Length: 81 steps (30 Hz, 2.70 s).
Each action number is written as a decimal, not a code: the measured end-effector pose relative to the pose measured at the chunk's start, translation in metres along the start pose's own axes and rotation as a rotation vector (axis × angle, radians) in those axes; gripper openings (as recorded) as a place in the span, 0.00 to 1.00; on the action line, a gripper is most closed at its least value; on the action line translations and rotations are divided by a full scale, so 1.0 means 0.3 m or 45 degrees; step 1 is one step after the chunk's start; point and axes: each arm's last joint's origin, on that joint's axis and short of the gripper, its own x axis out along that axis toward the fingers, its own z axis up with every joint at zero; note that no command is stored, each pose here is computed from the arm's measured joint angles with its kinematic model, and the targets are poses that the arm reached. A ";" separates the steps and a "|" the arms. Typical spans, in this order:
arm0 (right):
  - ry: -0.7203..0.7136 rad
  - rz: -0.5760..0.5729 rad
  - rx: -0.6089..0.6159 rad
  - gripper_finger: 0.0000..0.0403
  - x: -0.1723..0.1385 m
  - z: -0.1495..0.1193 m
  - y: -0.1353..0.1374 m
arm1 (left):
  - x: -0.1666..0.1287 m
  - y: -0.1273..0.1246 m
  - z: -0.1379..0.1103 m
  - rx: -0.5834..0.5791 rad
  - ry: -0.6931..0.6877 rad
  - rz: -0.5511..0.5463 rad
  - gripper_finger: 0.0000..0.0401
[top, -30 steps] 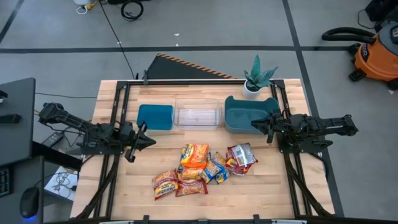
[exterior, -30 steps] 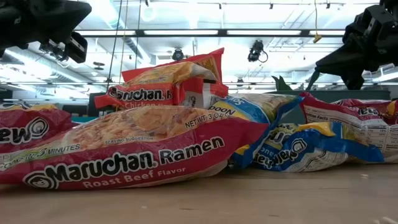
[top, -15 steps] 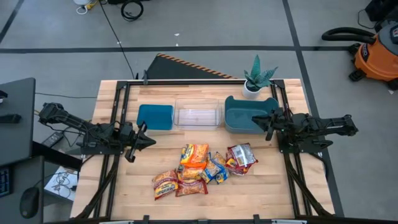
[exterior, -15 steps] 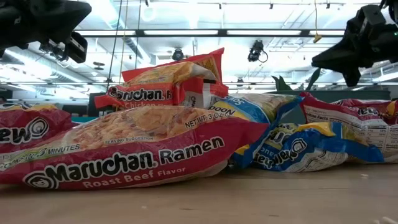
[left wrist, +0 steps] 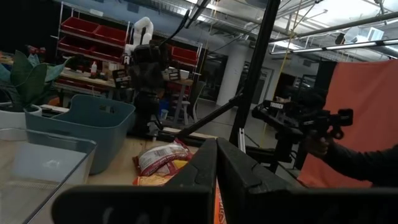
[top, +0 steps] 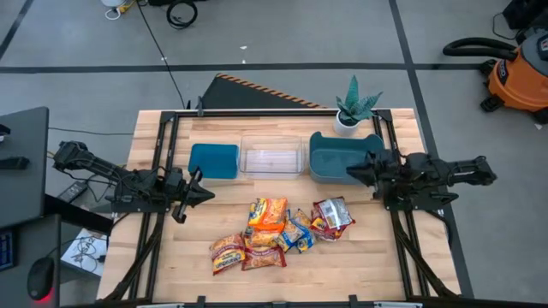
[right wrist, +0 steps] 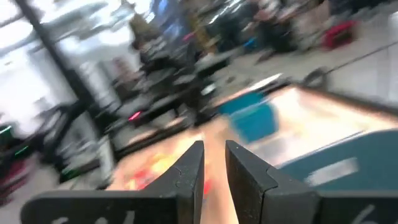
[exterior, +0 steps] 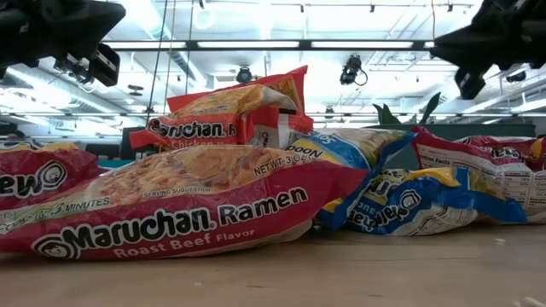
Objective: Sort Maruchan noodles
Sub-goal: Put the orange noodle pack into the transparent bin
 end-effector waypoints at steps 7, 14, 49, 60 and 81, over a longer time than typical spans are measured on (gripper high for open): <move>0.384 -0.090 -0.064 0.17 0.085 -0.011 0.021 | 0.000 0.000 0.000 0.000 0.000 0.000 0.03; 0.735 -0.060 -0.157 0.17 0.181 -0.033 0.086 | 0.000 0.000 0.000 0.000 0.000 0.000 0.03; 0.721 -0.105 -1.288 0.58 0.757 -0.276 0.544 | 0.000 0.000 0.000 0.000 0.000 0.000 0.03; 0.708 -0.130 -1.358 0.28 0.786 -0.286 0.533 | 0.000 0.000 0.000 0.000 -0.001 0.000 0.03; 0.686 -0.330 -1.489 0.02 0.772 -0.100 0.461 | 0.000 0.000 0.000 0.000 0.000 0.000 0.03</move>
